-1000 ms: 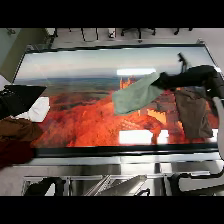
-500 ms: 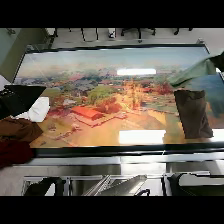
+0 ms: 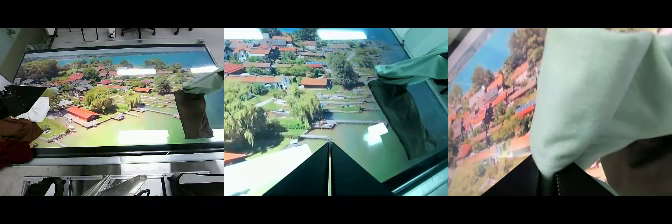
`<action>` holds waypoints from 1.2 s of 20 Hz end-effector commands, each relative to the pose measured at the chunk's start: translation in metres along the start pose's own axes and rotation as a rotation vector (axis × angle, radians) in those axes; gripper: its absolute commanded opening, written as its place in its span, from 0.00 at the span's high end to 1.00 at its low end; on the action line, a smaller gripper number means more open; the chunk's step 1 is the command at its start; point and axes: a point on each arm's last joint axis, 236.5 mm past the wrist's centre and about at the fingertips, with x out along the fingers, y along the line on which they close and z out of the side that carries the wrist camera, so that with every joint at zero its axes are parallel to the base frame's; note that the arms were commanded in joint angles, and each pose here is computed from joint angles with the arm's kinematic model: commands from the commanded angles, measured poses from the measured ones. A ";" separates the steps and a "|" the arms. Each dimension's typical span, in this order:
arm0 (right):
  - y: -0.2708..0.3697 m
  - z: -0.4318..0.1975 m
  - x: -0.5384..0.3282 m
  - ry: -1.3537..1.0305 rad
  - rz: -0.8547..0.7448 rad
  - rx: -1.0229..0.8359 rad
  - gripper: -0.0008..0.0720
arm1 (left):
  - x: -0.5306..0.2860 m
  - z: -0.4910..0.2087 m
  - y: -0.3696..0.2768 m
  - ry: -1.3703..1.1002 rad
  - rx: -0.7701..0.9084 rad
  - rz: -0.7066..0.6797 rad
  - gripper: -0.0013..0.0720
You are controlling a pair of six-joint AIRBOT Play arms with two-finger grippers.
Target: Fold the shirts.
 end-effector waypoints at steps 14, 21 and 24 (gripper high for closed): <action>-0.084 -0.143 -0.040 0.401 -0.327 0.283 0.96 | 0.000 -0.012 -0.001 0.049 0.002 -0.005 0.95; -0.151 -0.188 -0.081 0.526 -0.671 0.370 0.80 | 0.000 -0.012 -0.001 0.049 0.002 -0.005 0.95; -0.146 -0.202 -0.090 0.588 -0.692 0.428 0.10 | 0.000 -0.012 -0.001 0.049 0.002 -0.005 0.95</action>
